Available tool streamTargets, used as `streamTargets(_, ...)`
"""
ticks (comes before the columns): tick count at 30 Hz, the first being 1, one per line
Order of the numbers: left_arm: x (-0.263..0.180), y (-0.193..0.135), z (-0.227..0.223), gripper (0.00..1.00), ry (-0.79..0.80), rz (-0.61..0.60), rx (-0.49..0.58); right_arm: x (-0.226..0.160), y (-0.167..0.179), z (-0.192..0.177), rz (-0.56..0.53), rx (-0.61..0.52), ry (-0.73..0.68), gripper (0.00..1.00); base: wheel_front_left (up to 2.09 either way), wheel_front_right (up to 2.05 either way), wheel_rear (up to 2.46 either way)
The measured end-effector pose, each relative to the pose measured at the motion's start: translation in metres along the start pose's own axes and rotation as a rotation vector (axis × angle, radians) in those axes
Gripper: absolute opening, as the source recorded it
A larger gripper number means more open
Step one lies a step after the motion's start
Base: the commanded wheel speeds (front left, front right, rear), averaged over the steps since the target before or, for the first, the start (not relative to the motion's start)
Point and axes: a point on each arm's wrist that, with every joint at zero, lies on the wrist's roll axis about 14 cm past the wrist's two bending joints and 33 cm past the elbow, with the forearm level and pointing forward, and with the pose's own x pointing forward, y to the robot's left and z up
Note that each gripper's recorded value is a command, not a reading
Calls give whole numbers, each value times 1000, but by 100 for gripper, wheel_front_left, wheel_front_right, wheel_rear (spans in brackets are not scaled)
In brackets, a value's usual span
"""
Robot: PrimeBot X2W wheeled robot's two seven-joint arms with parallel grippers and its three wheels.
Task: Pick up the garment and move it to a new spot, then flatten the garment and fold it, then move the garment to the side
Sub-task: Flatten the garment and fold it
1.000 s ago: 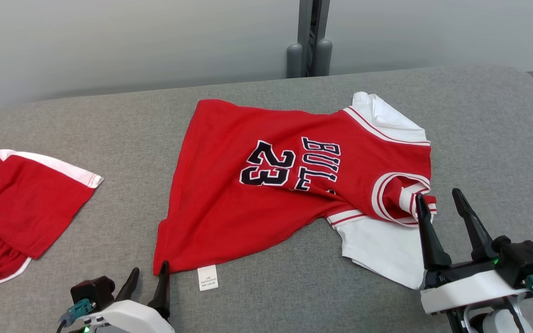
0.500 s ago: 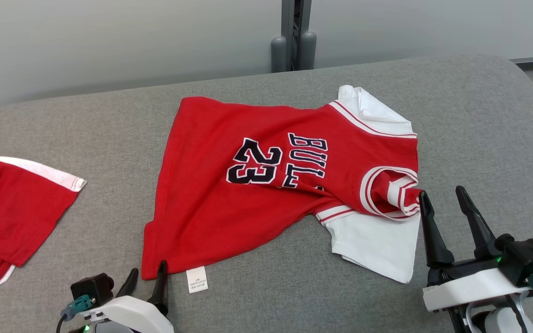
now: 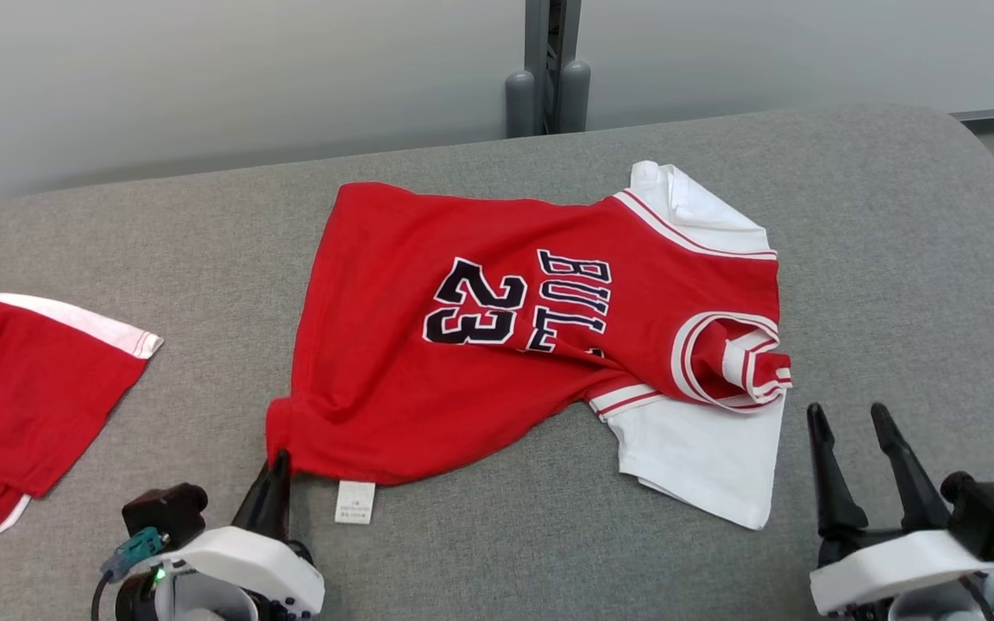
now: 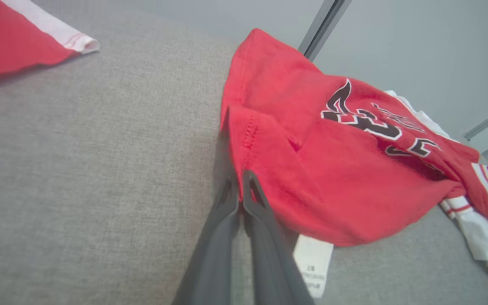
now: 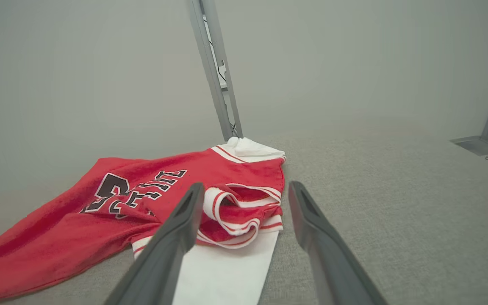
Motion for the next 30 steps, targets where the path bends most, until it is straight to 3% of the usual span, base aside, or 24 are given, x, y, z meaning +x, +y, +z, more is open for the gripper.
streamTargets(5, 4, -11, 34, 0, -115, -25, 0, -19, -18, -45, -84, 123, 160, 100, 0, 0, 0)
streamTargets(10, 4, -22, 49, 0, -171, -52, 1, -25, -4, -77, -62, 170, 272, 100, 0, 0, 0)
streamTargets(23, -8, -19, 56, 0, -201, -40, -3, -28, 17, -115, -38, 276, 415, 100, 0, 0, 0)
streamTargets(24, -8, -18, 57, 0, -204, -39, -3, -27, 20, -116, -32, 285, 420, 83, 0, 0, 0)
streamTargets(25, -9, -19, 58, 0, -205, -40, -3, -26, 21, -117, -26, 284, 426, 25, 0, 0, 0)
streamTargets(26, -9, -19, 58, 0, -205, -40, -4, -26, 22, -118, -25, 284, 430, 0, 0, 0, 0)
streamTargets(30, -10, -17, 58, 0, -204, -30, -22, -25, 31, -120, -3, 297, 430, 0, 0, 0, 0)
